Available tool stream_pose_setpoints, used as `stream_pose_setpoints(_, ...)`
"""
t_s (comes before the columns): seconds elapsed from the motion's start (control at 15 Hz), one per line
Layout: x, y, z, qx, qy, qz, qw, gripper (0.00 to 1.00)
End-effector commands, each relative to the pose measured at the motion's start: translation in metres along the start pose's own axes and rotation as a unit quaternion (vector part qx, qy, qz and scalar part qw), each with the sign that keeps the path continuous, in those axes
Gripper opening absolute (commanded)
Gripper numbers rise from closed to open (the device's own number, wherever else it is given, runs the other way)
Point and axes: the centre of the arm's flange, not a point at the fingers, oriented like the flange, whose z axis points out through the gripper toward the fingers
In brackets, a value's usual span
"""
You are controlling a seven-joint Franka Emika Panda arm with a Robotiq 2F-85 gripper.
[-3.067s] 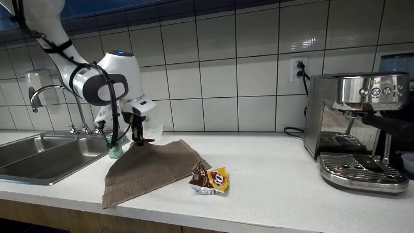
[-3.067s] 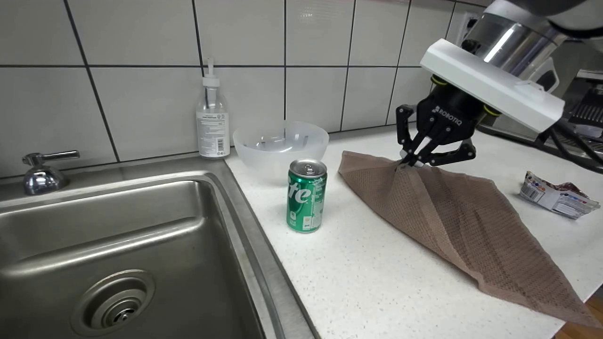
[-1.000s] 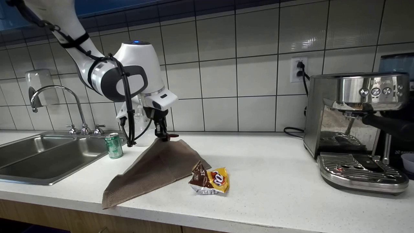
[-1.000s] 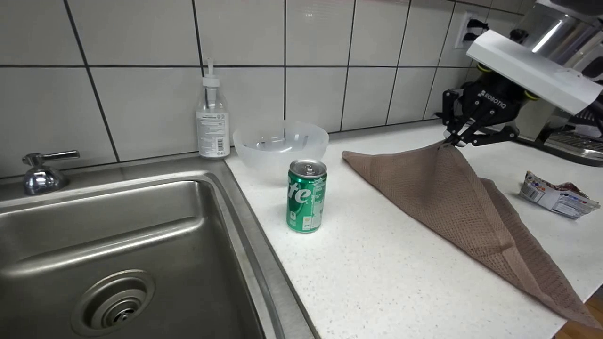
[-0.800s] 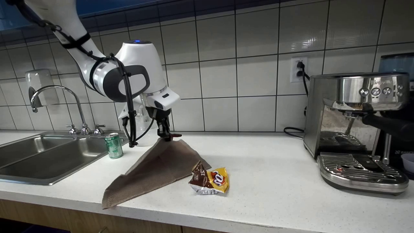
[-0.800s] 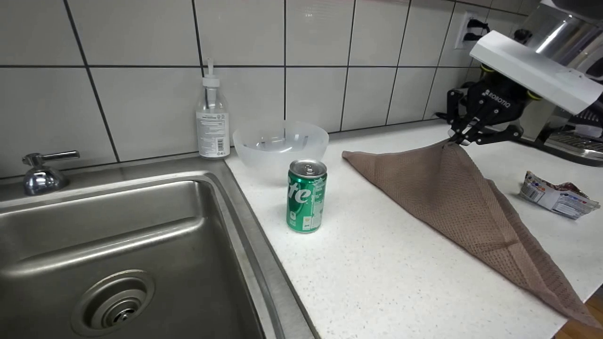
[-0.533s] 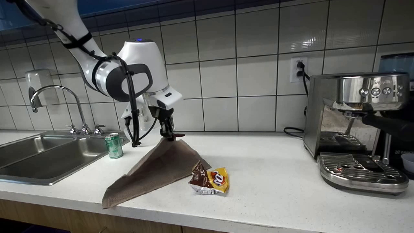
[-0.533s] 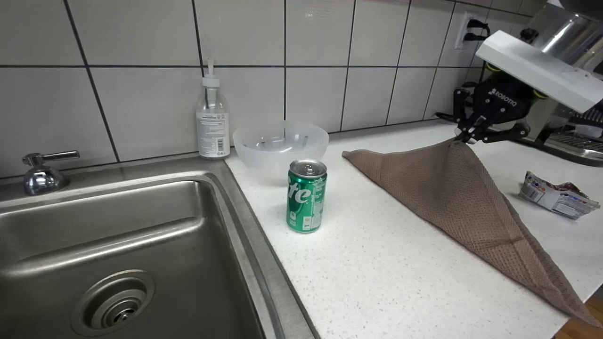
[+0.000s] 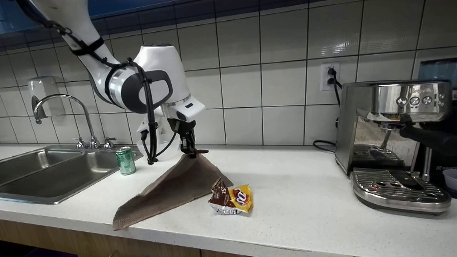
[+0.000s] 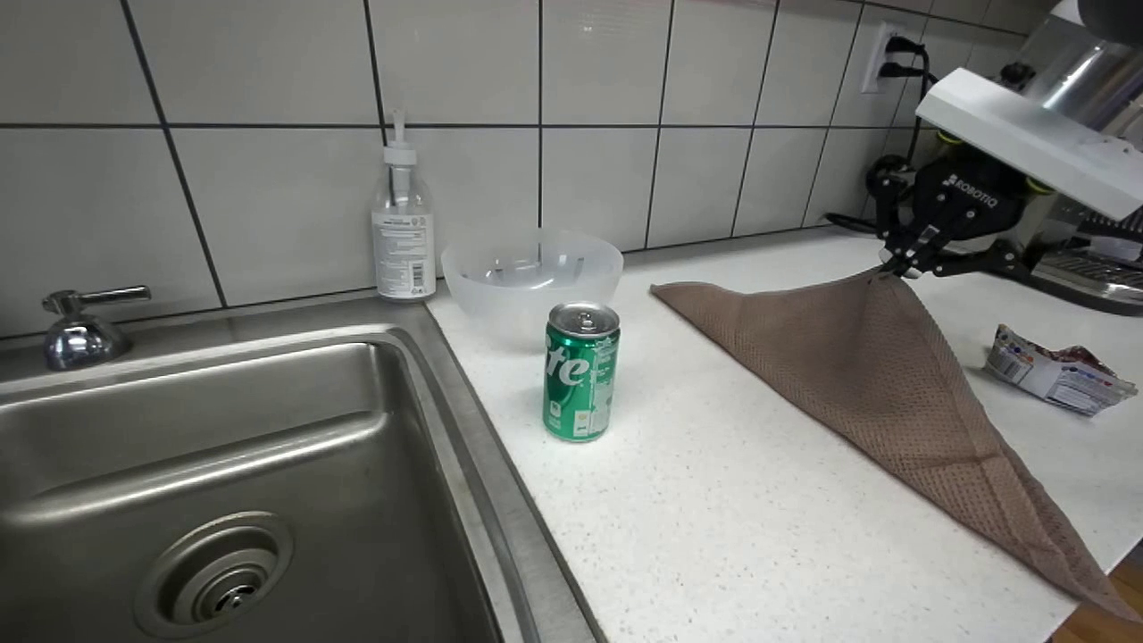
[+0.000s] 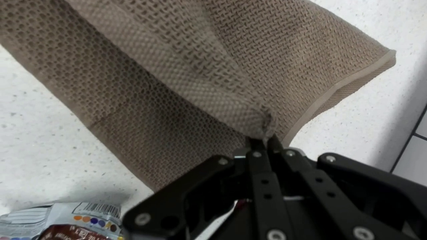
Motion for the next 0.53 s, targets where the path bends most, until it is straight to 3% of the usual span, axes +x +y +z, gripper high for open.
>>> stream_pose_setpoints(0.0,0.002,0.002,-0.016,-0.001,0.011,0.014,0.9998,0.01)
stream_pose_setpoints(0.47,0.017,0.007,-0.011,-0.012,0.026,0.025,0.9993,0.01)
